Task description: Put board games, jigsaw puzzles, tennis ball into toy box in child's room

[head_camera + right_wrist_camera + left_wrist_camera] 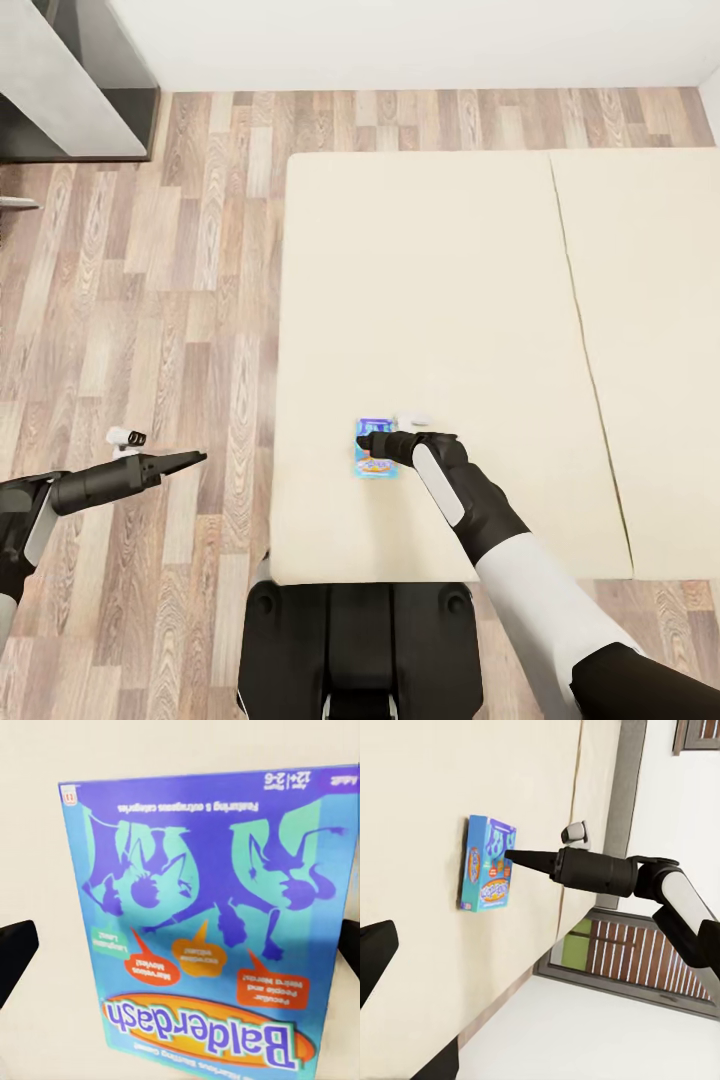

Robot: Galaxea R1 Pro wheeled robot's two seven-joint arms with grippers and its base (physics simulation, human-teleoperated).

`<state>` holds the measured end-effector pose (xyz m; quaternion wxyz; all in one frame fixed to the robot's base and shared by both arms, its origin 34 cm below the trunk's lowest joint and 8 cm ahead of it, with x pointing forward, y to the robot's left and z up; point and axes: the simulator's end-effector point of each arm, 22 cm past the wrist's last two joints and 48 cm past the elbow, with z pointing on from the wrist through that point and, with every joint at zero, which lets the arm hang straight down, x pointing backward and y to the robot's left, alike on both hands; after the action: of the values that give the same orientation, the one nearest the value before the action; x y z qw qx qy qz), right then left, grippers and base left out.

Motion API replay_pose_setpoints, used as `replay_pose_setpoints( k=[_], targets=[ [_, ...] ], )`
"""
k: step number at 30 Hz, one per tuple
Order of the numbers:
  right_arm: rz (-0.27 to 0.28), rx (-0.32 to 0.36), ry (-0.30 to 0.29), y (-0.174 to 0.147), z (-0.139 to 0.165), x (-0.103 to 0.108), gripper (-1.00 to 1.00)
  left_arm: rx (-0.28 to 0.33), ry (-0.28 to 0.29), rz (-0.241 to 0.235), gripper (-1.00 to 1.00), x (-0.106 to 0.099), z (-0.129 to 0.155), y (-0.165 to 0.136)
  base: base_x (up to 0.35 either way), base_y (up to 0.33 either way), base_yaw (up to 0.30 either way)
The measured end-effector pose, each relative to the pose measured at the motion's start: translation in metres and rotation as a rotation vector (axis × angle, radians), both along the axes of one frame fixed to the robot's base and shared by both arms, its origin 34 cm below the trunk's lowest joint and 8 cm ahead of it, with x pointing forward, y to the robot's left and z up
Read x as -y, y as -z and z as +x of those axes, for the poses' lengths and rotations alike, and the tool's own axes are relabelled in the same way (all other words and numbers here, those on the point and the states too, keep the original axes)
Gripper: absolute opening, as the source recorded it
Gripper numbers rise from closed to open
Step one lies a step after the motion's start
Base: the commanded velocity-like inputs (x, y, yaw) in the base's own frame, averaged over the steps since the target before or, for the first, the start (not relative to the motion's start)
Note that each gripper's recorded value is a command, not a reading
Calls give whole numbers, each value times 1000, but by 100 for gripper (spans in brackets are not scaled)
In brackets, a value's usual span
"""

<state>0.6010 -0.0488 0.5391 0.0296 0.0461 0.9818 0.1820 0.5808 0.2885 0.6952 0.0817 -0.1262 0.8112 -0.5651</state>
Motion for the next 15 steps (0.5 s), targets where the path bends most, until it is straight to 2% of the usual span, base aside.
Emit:
replay_pose_setpoints(
  k=[15],
  targets=[
    [-1, 0, 0, 0, 0, 0, 100, 0, 0, 0, 100, 0, 0, 0, 0, 138, 0]
  ],
)
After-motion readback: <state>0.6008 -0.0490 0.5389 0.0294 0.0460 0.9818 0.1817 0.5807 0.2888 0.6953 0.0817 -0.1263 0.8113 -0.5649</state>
